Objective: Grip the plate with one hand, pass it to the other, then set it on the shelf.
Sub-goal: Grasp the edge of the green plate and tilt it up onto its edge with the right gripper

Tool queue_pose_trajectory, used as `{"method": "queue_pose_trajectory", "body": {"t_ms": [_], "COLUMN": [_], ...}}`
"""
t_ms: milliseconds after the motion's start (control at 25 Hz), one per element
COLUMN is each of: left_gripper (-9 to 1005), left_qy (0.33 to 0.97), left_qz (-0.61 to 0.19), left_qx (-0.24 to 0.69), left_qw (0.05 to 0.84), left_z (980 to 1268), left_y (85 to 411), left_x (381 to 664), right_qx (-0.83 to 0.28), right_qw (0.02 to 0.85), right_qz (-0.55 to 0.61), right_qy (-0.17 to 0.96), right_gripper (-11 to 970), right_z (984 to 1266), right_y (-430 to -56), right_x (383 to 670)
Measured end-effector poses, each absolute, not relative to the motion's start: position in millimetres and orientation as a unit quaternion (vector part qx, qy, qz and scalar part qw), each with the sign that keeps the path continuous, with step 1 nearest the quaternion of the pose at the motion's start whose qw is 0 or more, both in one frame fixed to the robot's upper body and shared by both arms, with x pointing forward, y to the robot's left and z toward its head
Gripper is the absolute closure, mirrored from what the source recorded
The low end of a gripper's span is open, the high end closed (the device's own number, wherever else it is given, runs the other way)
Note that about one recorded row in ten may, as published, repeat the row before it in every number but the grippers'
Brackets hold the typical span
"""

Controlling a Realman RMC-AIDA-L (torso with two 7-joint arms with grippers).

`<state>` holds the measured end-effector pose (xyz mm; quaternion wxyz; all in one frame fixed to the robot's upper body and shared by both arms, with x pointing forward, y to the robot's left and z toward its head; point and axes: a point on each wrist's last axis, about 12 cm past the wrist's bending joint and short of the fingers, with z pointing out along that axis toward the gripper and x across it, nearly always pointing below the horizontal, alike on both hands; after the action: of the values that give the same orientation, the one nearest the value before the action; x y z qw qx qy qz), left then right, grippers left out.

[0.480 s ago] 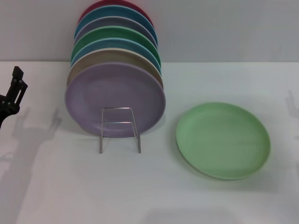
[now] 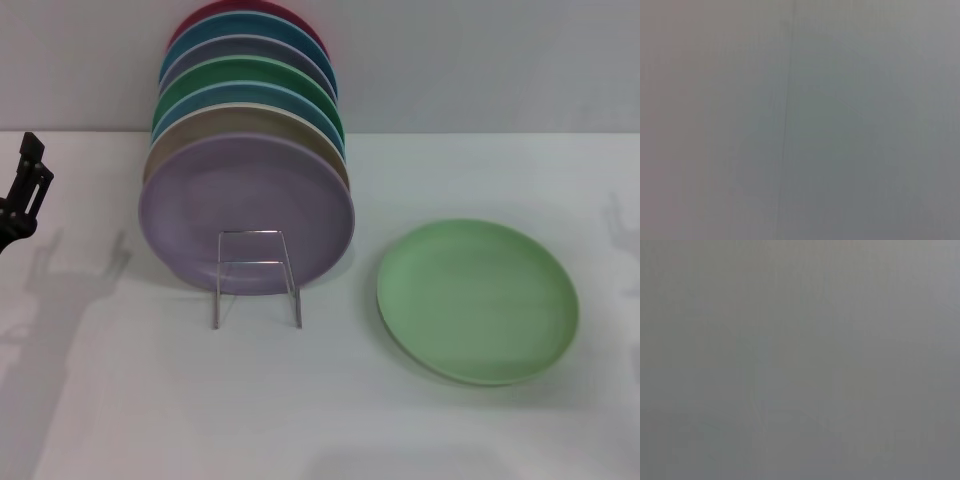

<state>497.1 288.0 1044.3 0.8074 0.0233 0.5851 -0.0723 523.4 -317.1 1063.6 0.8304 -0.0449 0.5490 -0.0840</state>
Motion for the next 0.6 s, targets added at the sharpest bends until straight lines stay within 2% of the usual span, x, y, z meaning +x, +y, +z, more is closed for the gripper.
{"method": "queue_pose_trajectory", "body": {"t_ms": [600], "left_gripper": [185], "left_qy": [0.589], "left_qz": [-0.07], "left_qx": [0.023], "left_qw": [0.805], "left_z": [1041.8], "left_y": [289.7], "left_x": [493.1], "right_qx": [-0.06], "right_qw": [0.83], "right_qz": [-0.099], "right_qy": [0.545], "right_gripper": [360], "right_z": [1065.1], "right_y": [-315.7], "right_x": [525.0]}}
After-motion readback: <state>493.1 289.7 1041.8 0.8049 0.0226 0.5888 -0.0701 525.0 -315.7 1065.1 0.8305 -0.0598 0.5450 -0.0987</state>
